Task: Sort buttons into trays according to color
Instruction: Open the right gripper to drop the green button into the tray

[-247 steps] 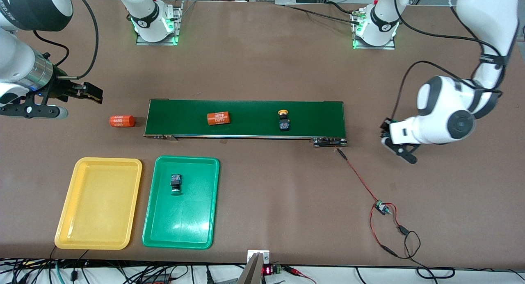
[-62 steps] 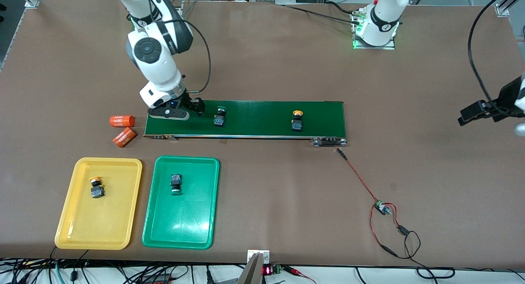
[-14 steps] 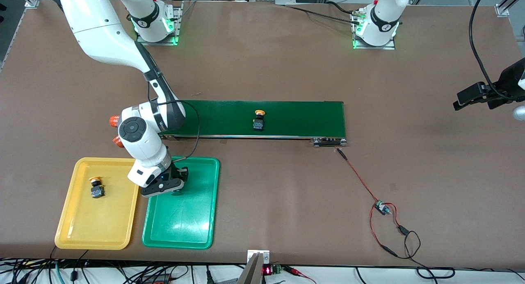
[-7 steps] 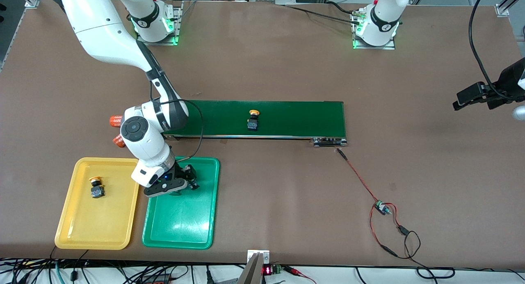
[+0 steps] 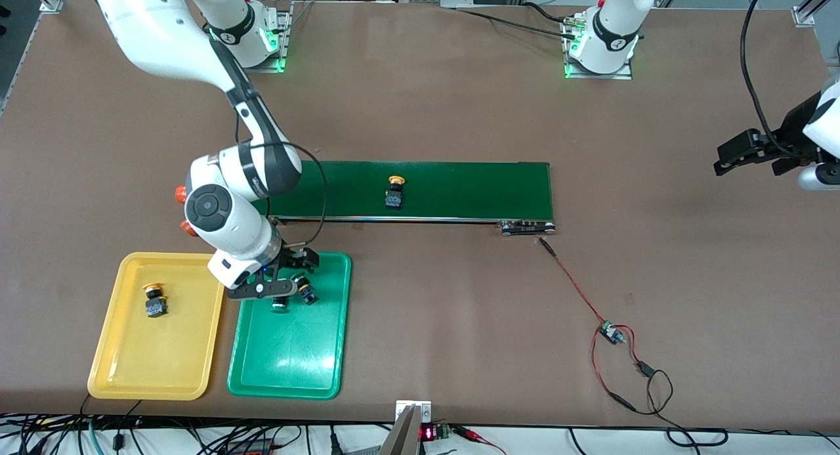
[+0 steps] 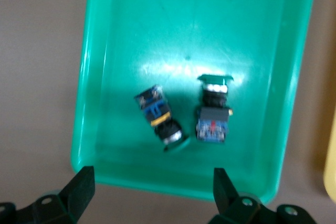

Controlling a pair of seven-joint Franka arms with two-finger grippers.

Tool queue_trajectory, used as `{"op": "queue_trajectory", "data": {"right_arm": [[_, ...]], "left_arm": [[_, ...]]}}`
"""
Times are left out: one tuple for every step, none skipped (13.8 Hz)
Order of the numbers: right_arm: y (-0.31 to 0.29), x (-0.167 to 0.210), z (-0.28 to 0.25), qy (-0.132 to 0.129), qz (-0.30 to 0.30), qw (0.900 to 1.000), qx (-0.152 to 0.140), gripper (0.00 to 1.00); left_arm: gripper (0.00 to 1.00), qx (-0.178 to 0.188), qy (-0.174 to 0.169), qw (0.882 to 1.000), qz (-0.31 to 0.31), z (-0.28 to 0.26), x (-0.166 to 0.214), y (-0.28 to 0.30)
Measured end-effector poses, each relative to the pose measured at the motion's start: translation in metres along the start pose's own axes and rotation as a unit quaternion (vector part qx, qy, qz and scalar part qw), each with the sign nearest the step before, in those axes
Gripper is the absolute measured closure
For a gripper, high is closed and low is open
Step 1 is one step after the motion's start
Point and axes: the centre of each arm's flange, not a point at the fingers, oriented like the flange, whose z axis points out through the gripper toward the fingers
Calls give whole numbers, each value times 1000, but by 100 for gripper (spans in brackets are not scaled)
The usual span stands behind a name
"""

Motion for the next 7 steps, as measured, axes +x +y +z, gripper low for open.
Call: {"op": "queue_trajectory", "data": {"right_arm": [[-4,-5,-12,-12,8,1000,-3,0],[-9,-11,-21,-24,16,1000,-3,0],[-15,-17,-27,-35,24,999,-2,0],[-19,-24,-31,-42,30,999,-1,0],[-21,-30,-33,-47,34,998,-2,0],[-20,-36,-34,-51,38,998,-3,0],[-18,-43,-36,-54,40,998,-5,0]], "left_arm": [[0,-1,0,1000,-2,0,0,-2],[0,-2,0,1000,-3,0,0,-3],[0,-3,0,1000,-3,0,0,-3],[0,-3,1,1000,-3,-1,0,-3],[0,-3,1,1000,-5,-1,0,-5],[0,-3,2,1000,-9,-2,0,-9],[0,-3,2,1000,-15,-2,0,-17]]}}
